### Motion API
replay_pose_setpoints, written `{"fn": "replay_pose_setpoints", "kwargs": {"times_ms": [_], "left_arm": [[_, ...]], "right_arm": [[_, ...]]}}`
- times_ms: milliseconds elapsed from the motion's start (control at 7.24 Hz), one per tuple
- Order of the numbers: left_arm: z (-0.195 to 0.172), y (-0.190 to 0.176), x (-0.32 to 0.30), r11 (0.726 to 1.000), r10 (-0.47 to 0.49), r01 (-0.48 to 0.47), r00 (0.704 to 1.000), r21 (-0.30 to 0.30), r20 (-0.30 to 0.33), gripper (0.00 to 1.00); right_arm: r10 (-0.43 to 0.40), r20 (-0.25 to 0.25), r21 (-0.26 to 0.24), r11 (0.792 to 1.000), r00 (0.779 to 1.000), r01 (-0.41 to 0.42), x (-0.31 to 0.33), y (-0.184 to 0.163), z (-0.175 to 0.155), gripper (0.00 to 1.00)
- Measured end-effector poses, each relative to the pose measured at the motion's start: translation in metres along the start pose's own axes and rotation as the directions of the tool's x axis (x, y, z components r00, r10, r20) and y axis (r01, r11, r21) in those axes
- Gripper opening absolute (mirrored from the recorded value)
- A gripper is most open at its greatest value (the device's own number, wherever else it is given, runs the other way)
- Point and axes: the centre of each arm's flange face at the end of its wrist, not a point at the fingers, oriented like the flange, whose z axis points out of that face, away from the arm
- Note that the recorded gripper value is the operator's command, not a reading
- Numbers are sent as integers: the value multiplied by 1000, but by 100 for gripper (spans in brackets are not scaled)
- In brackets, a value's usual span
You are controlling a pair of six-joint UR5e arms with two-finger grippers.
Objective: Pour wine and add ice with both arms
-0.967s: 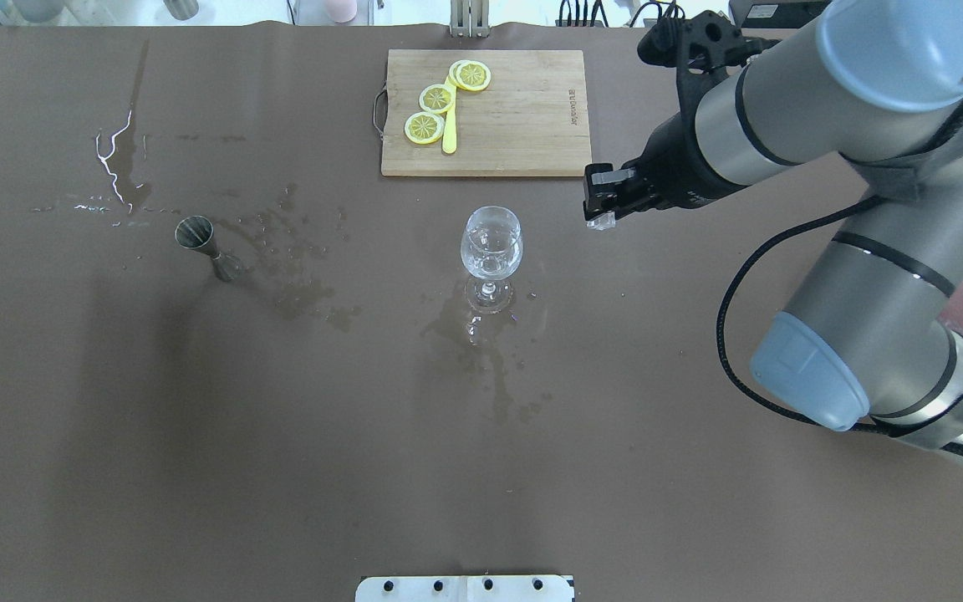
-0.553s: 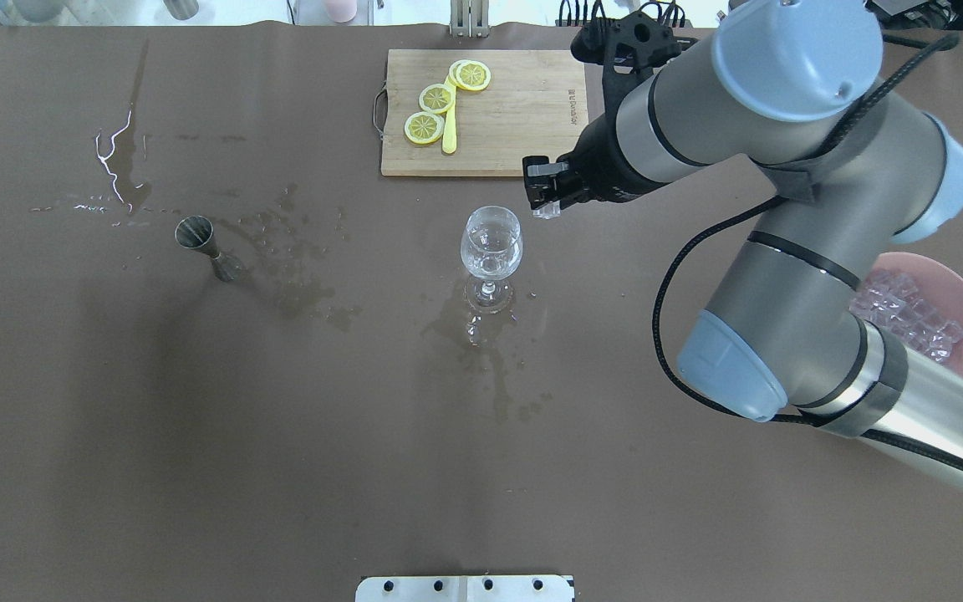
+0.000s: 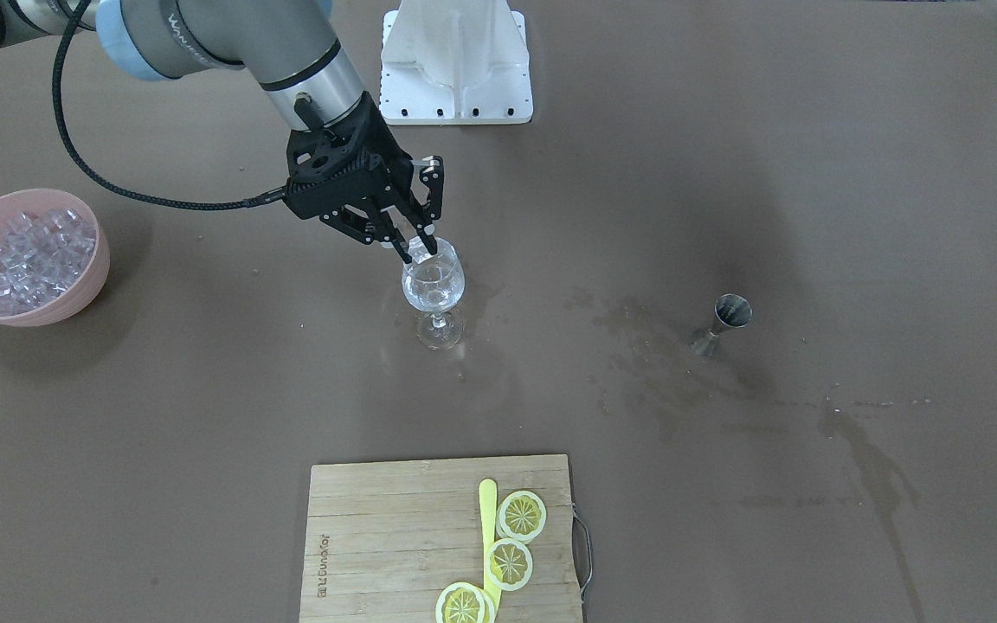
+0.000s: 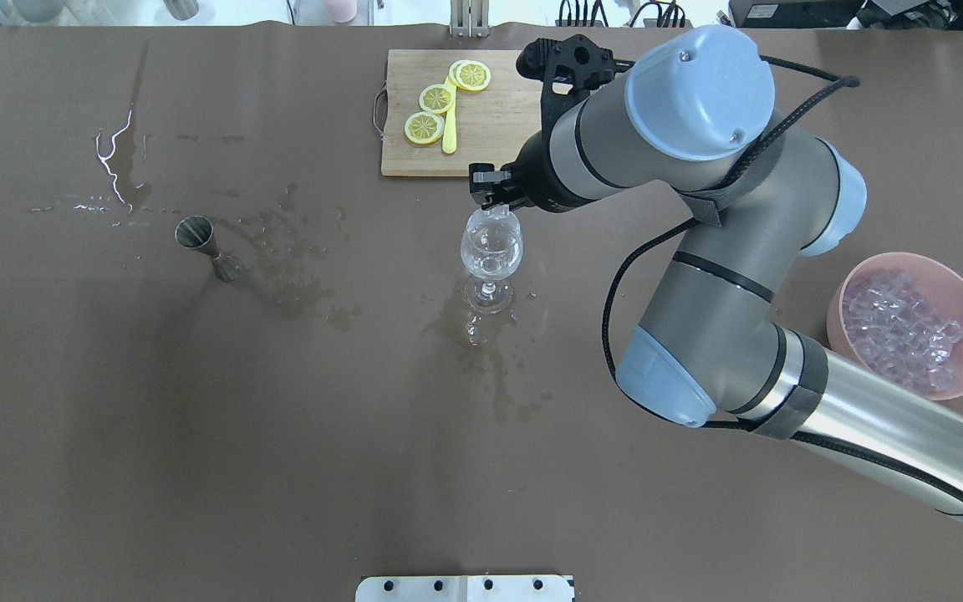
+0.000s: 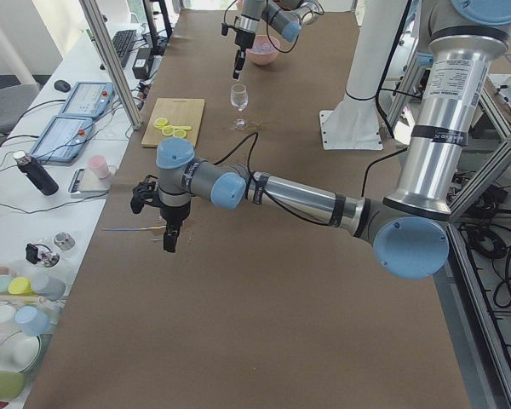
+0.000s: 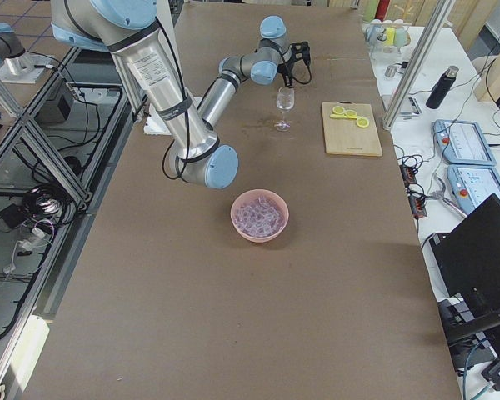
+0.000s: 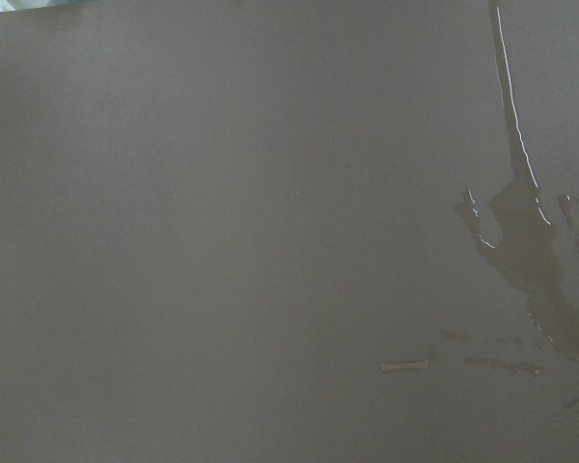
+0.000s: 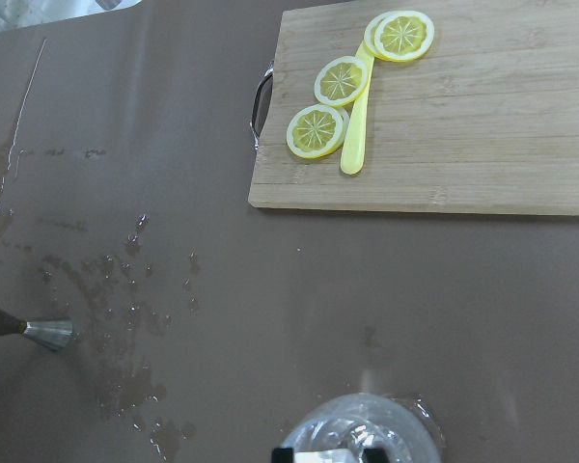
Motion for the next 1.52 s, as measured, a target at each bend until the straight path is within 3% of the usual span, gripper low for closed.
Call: {"fn": "replay_pose_setpoints", "kwargs": {"times_ms": [276, 414, 553, 1105, 1520], "left_arm": [[-1, -1, 1, 1000, 1, -1, 1000, 1, 0, 98], [-1, -1, 1, 1000, 1, -1, 1000, 1, 0, 98], [-1, -2, 1, 1000, 0, 0, 1000, 1, 1, 98], [-3, -5, 2, 1000, 1, -1, 1000, 4, 0, 98], [-22, -17, -5, 998, 66, -66, 998, -7, 15, 98]], "right_arm": [[0, 4, -5, 1000, 1000, 0, -1, 4, 1, 0], [0, 4, -9, 1000, 1000, 1, 2, 6, -1, 41], [-3, 2, -13, 1000, 1000, 3, 5, 8, -1, 99], [5, -6, -32, 999, 1000, -5, 9, 10, -11, 100], [16, -121, -102, 994, 993, -29, 58, -36, -68, 100]]}}
